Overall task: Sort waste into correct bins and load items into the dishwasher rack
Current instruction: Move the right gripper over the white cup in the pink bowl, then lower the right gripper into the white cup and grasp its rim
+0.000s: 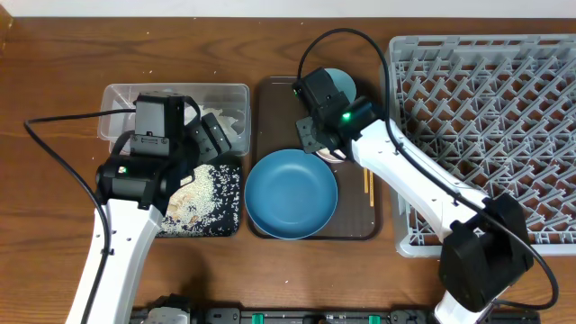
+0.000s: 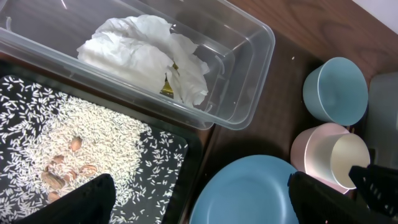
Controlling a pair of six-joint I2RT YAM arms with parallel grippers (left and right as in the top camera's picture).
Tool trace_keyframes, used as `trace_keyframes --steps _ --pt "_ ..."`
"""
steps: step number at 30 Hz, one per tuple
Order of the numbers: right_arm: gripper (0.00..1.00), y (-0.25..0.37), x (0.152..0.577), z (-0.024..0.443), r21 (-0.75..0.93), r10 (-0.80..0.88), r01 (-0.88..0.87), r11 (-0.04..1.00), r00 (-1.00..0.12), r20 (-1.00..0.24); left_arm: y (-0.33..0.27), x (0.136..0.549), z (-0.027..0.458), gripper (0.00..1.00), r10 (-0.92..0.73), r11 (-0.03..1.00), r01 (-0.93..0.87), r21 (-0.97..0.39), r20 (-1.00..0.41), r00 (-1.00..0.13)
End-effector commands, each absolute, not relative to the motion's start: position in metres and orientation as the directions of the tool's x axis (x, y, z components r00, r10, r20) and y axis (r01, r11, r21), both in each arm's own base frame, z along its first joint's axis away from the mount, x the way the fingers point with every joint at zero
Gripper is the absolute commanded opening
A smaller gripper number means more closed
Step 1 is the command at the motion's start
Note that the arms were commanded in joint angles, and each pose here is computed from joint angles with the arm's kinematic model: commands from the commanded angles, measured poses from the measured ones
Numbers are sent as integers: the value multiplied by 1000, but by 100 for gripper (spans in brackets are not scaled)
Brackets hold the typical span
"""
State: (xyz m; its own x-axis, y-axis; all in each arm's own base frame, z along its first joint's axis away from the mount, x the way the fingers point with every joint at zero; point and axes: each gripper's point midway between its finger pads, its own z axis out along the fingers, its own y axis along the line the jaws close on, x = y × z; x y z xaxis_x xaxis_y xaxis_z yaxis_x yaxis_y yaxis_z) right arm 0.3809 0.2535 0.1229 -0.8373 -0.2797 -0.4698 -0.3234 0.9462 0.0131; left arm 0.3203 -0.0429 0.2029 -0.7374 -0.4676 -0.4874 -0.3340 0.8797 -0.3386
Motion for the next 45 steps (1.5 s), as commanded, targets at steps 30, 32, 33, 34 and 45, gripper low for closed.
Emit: trace_keyframes --steps 30,32,33,34,45 --pt "7 250 372 73 0 -286 -323 946 -838 -465 -39 323 214 91 -471 880 -335 -337 -516 -716" --pt "6 250 372 73 -1 -287 -323 946 -839 -462 -39 323 214 91 -471 880 -335 -337 -516 -716" --pt "6 250 372 73 -1 -287 -323 946 -839 -463 -39 323 214 91 -471 880 -335 -337 -516 -716" --pt "6 250 372 73 -1 -287 -323 946 -839 -463 -39 323 214 91 -471 880 -335 -337 -516 -716" --pt "1 250 377 77 -5 -281 -318 948 -829 -483 -39 323 214 91 -471 880 -335 -337 -516 -716"
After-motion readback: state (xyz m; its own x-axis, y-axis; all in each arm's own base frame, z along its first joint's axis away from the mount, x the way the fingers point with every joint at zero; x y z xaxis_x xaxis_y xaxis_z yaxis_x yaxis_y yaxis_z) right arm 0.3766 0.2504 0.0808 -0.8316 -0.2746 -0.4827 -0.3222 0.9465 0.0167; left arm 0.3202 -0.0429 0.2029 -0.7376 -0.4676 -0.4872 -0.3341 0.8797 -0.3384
